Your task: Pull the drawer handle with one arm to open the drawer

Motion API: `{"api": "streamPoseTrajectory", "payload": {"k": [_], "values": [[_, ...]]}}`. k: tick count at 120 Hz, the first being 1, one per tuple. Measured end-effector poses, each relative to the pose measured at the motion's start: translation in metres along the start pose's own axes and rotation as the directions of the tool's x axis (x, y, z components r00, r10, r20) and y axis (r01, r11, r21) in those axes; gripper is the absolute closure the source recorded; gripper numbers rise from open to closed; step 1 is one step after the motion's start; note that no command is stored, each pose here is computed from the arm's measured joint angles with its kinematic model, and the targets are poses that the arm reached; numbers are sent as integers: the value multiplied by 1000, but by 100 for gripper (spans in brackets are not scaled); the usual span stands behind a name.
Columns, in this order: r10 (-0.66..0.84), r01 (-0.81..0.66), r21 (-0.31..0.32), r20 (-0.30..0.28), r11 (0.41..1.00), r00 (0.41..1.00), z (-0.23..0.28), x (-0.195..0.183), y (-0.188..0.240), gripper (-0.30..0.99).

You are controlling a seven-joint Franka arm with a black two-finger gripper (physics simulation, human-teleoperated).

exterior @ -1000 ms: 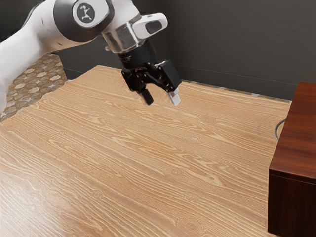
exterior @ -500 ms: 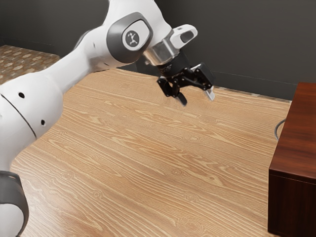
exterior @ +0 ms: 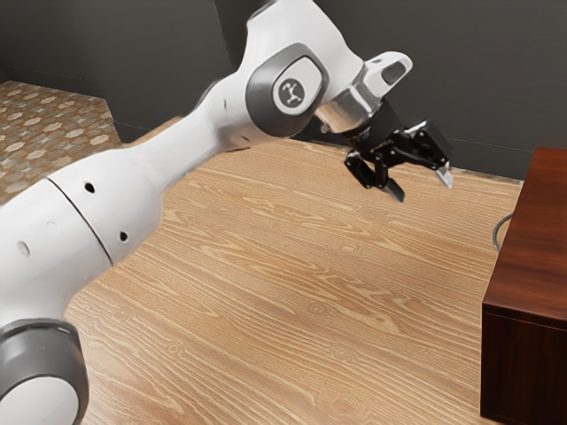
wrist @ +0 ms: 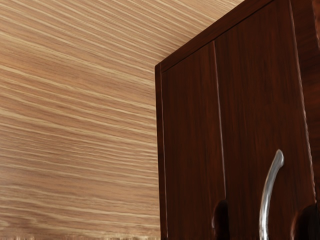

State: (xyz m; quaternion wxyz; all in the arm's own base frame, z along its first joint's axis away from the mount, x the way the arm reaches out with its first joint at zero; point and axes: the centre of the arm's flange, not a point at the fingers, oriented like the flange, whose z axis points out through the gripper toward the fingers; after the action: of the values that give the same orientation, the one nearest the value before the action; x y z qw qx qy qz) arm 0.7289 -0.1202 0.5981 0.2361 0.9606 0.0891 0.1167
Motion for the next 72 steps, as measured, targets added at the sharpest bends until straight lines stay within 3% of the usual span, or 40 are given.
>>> {"api": "streamPoseTrajectory", "payload": {"k": [25,72], "values": [[-31,33,-40,47,999,998,24,-6,9,15],[-39,45,-83,67,996,997,46,-17,39,19]]}}
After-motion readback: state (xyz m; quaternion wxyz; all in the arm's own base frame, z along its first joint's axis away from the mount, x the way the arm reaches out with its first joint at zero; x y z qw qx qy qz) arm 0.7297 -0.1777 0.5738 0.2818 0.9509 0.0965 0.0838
